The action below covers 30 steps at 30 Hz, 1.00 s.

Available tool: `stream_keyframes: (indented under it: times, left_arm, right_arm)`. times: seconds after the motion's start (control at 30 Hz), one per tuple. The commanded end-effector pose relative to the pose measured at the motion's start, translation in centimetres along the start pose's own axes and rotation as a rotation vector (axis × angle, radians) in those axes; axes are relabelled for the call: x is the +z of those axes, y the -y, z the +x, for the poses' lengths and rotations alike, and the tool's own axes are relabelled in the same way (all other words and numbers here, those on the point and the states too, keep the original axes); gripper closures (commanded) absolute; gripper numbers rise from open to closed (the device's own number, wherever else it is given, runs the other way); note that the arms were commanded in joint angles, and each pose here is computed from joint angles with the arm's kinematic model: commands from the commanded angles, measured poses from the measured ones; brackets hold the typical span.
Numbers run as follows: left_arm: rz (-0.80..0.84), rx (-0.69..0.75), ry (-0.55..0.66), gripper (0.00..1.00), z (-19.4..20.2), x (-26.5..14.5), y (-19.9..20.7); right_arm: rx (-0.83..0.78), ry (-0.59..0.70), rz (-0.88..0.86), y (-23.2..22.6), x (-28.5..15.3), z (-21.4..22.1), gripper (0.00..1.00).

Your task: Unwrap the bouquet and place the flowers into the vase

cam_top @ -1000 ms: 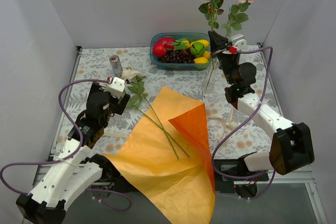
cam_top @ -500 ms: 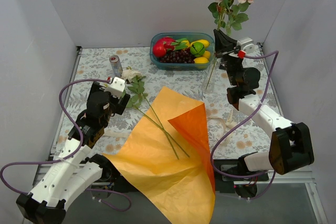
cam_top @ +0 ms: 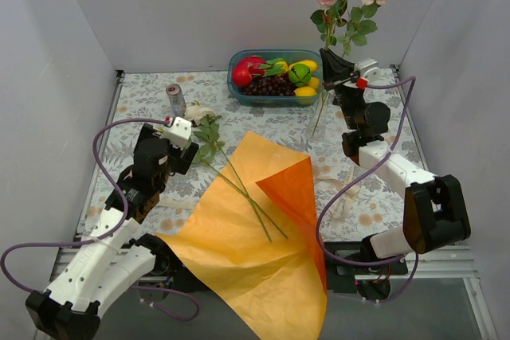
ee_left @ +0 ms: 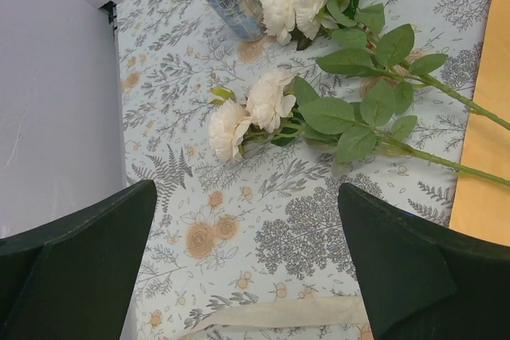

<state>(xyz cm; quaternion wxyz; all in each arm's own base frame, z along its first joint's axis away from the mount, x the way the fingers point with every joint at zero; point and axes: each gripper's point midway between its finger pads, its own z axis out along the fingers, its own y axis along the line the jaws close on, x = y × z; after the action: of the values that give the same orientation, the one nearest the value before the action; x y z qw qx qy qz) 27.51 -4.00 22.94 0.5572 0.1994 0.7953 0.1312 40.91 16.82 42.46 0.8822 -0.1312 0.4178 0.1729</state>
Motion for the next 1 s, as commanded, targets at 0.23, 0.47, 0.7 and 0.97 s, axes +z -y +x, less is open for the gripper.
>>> stream_keyframes:
  times: [0.23, 0.47, 0.7, 0.97]
  left_arm:
    - [0.020, 0.003, -0.030, 0.02, 1.1, 0.6, 0.8]
    - [0.030, -0.001, -0.046, 0.02, 1.7, 0.8, 1.1]
    - [0.036, 0.000, -0.050, 0.02, 1.8, 0.9, 1.3]
    - [0.032, 0.002, -0.048, 0.02, 1.8, 0.9, 1.3]
  right_arm:
    - [-0.001, 0.173, -0.031, 0.4, 0.9, -4.8, 0.99]
    - [0.003, 0.202, -0.045, 0.6, 1.4, -6.0, 0.99]
    - [-0.002, 0.226, -0.052, 1.0, 2.3, -7.0, 0.99]
    - [0.007, 0.198, -0.057, 1.1, 2.4, -5.8, 0.99]
